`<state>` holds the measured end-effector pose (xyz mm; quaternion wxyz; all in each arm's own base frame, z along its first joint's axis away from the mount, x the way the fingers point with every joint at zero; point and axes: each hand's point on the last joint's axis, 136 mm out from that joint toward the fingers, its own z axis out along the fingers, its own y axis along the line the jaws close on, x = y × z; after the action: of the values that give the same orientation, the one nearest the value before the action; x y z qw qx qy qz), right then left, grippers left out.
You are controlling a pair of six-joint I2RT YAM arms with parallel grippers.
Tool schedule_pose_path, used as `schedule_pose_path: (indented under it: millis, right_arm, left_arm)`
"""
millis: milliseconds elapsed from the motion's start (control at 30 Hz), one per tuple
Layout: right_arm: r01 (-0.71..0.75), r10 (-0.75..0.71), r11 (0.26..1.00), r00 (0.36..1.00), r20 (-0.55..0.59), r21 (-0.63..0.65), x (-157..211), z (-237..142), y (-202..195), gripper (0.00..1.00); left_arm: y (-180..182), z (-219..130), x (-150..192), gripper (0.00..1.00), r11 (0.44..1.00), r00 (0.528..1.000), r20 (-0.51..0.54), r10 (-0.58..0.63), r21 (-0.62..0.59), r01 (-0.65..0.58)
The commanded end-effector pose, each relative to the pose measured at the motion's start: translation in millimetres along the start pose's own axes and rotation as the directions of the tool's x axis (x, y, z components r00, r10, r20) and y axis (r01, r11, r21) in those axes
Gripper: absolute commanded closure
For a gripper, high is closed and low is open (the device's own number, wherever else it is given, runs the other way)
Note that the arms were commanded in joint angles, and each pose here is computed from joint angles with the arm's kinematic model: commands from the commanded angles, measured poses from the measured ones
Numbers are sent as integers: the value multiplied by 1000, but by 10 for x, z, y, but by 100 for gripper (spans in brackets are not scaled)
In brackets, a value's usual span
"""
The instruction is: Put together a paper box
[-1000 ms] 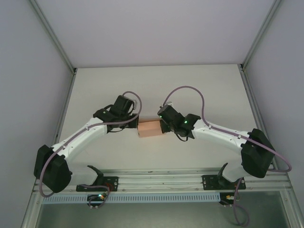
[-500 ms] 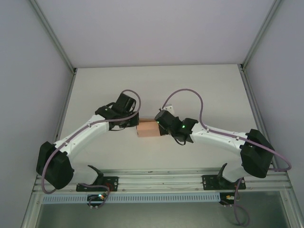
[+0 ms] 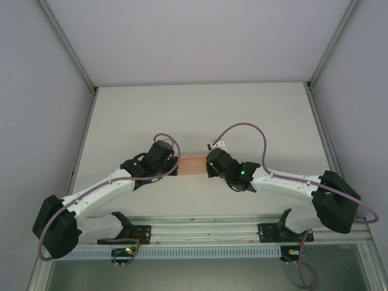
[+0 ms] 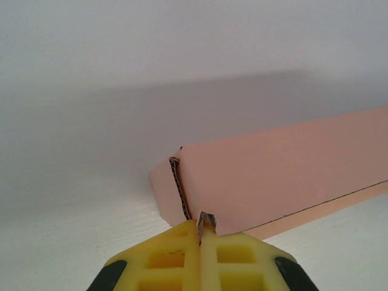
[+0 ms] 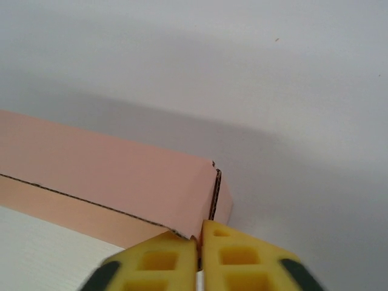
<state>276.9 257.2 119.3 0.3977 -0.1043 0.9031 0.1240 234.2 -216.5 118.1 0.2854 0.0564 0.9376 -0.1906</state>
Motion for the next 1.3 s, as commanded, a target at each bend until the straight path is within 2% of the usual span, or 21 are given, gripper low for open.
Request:
schedule_pose_path:
  millis: [0,33,67,133,200,333,433,533,733,800,867,933,1067,1167,1267]
  right_arm:
    - [42,-51,993,995,-87,-106,193,-50,175,73]
    - [46,-54,994,996,-77,-102,127,-77,181,68]
    - [54,-60,993,996,-62,-101,48,-117,192,58]
    - [55,-57,995,998,-25,-81,-142,-202,166,52]
    - [43,-43,996,999,7,-71,-316,-274,123,40]
    - [-48,51,998,997,65,-42,-576,-314,-70,38]
    - [-110,113,992,992,51,-56,-603,-215,-155,39]
    - [-130,129,990,992,-12,-58,-461,-61,-174,42]
    - [-148,140,988,975,-175,-35,64,212,-203,49]
    - [-165,159,986,964,-213,-10,243,262,-257,53]
    - [-171,172,985,956,-237,24,381,280,-334,54]
    - [-177,180,984,951,-249,38,456,279,-372,57]
    - [-185,187,982,948,-256,33,506,283,-376,57]
    - [-183,189,982,948,-257,44,521,277,-396,59]
    - [-189,190,982,947,-260,27,548,271,-374,62]
  left_arm:
    - [260,115,453,100,995,989,-146,32,-90,-45]
    - [261,114,446,100,995,989,-144,36,-90,-49]
    - [254,111,432,100,995,989,-141,40,-89,-52]
    - [231,100,397,100,995,990,-134,51,-82,-62]
    - [198,88,363,100,995,990,-126,62,-72,-72]
    - [170,65,314,100,993,990,-113,86,-68,-94]
    - [160,35,285,100,992,990,-105,98,-68,-105]
    - [134,9,238,97,992,991,-88,104,-61,-110]
    - [33,-58,115,90,991,990,-57,131,-31,-133]
    - [-21,-106,77,82,990,989,-56,138,-13,-139]
    - [-106,-189,35,65,989,988,-56,146,20,-145]
    - [-222,-305,-18,55,987,988,-47,148,68,-145]
    - [-333,-452,-142,29,987,993,-16,118,111,-116]
    - [-212,-382,-211,23,996,998,-33,53,69,-50]
    - [-152,-245,-219,25,997,998,-67,2,83,3]
